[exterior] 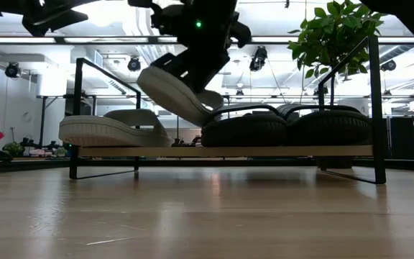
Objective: Pick and place slides into the shelf
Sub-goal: Put the gray slides on the shelf
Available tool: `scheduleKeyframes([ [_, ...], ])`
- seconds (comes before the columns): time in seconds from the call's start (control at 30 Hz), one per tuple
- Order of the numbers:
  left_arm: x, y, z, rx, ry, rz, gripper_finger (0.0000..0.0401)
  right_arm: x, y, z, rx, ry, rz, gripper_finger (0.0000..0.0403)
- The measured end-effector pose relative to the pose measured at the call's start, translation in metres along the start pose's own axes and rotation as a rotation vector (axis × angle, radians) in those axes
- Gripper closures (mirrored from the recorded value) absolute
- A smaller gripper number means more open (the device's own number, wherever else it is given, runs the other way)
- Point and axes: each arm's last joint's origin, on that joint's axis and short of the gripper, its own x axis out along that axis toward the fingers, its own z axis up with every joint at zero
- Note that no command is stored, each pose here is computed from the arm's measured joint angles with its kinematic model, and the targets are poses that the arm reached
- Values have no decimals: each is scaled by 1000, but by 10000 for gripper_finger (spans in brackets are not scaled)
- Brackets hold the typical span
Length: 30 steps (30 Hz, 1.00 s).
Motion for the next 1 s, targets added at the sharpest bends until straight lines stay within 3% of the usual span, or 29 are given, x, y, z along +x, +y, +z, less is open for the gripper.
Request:
scheduleKeyframes([
  [0.47, 0, 0, 0, 0, 0, 0, 122, -6, 2, 12, -6, -51, 50, 394],
  [1.0, 0, 0, 0, 0, 0, 0, 122, 6, 9, 0, 125, -21, 28, 394],
])
